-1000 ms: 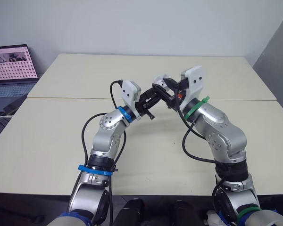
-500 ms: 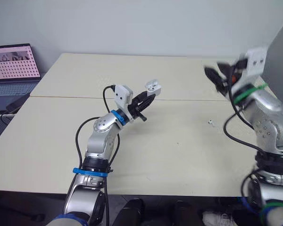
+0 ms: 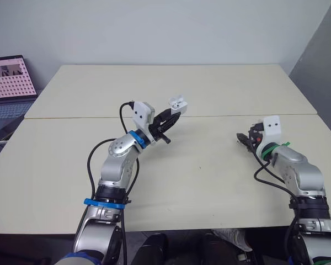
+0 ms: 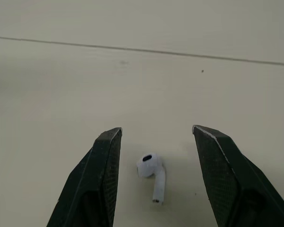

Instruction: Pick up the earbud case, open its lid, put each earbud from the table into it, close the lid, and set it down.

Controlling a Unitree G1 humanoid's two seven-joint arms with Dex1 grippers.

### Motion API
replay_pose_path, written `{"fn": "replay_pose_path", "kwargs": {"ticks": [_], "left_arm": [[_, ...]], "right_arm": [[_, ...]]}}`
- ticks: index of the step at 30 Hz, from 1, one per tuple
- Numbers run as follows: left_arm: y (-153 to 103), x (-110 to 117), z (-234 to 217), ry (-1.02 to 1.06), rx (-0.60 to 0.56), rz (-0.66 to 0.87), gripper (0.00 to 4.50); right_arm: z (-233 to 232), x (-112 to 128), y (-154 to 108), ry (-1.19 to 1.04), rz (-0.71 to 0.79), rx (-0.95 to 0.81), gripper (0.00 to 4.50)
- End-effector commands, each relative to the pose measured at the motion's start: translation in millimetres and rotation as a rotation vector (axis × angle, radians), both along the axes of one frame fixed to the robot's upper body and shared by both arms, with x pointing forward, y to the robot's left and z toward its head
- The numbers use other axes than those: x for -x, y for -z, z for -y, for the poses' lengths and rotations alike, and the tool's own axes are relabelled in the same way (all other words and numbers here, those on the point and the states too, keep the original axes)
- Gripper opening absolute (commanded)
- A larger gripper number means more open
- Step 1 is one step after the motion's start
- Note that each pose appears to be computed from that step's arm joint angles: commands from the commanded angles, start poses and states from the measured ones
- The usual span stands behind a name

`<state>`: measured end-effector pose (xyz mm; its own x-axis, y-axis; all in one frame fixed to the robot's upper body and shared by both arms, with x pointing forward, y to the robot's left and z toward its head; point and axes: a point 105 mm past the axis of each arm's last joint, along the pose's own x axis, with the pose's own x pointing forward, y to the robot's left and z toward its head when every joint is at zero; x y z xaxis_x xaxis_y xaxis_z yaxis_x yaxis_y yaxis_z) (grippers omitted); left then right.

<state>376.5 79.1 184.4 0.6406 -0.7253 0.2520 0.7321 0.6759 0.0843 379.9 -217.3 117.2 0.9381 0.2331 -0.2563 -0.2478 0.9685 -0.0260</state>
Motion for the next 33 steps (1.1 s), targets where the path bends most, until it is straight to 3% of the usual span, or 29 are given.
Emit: {"fn": "replay_pose_path", "kwargs": {"ticks": [1, 12, 15, 19, 23, 29, 33], "left_arm": [[-17, 5, 2, 0.01, 0.001, 0.072, 0.74], [-19, 4, 3, 0.011, -0.002, 0.078, 0.74], [-20, 4, 4, 0.01, 0.002, 0.079, 0.74], [-19, 4, 5, 0.008, 0.006, 0.079, 0.74], [-18, 4, 6, 0.005, 0.011, 0.076, 0.74], [-14, 5, 7, 0.0, 0.025, 0.072, 0.74], [-9, 7, 7, -0.003, 0.034, 0.065, 0.74]], "right_arm": [[-4, -1, -3, -0.029, 0.02, 0.03, 2.46], [1, -7, 14, -0.045, -0.018, 0.07, 2.46], [3, -7, 16, -0.049, -0.024, 0.073, 1.95], [10, -7, 18, -0.042, -0.028, 0.08, 0.48], [17, 0, 11, -0.08, -0.029, 0.094, 0.41], [44, 65, 0, -0.547, -0.265, 0.476, 0.41], [82, 102, 1, -0.723, -0.476, 0.673, 0.41]]}}
